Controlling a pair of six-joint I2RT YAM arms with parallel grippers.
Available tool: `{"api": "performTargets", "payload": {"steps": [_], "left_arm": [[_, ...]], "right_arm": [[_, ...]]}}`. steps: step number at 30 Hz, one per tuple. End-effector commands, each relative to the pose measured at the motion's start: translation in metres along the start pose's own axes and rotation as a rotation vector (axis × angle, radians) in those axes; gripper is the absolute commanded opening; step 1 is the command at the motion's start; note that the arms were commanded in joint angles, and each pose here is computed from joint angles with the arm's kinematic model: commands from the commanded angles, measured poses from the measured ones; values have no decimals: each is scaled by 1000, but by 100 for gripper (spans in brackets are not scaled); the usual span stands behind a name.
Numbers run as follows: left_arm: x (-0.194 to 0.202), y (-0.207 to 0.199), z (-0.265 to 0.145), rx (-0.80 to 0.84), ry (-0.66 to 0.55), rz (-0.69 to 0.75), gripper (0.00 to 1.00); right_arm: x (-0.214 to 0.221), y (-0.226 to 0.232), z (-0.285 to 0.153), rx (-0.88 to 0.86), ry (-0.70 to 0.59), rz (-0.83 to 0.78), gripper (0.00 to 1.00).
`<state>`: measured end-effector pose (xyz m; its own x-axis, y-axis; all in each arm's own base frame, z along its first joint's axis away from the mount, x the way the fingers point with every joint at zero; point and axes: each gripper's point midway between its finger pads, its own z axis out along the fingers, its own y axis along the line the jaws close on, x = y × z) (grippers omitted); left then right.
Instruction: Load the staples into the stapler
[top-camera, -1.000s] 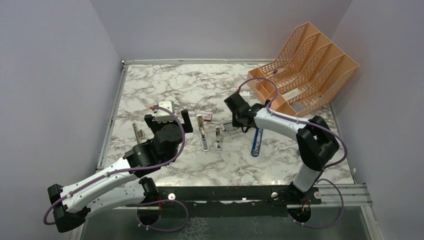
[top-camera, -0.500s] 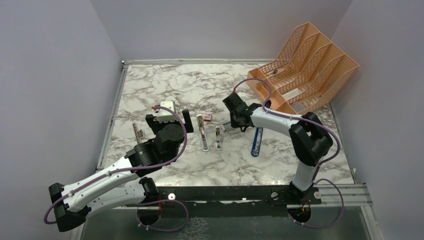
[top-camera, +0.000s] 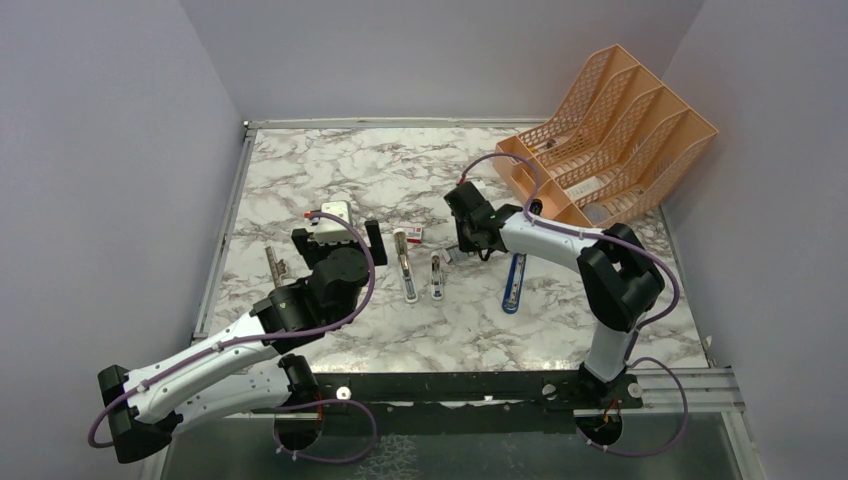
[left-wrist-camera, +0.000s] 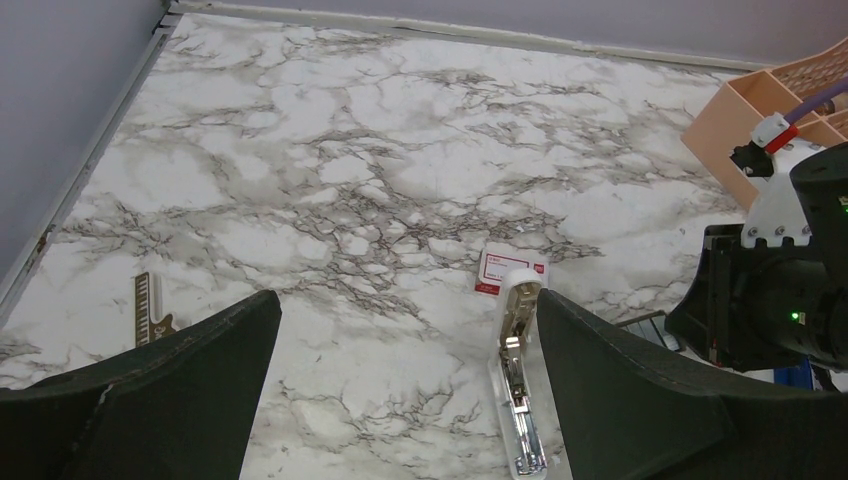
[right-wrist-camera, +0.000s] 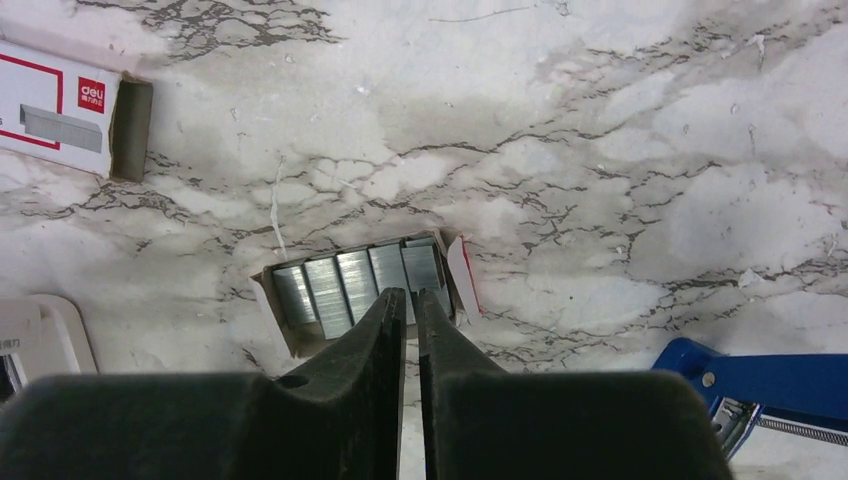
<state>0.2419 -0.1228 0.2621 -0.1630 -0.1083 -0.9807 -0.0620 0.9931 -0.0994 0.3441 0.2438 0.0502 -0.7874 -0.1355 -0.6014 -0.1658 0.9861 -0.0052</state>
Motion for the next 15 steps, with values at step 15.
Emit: {"api": "performTargets", "payload": {"steps": [15], "left_arm": [[-1, 7, 1, -39, -11, 15, 99]], "right_arm": [[-10, -4, 19, 26, -2, 5, 28]]}}
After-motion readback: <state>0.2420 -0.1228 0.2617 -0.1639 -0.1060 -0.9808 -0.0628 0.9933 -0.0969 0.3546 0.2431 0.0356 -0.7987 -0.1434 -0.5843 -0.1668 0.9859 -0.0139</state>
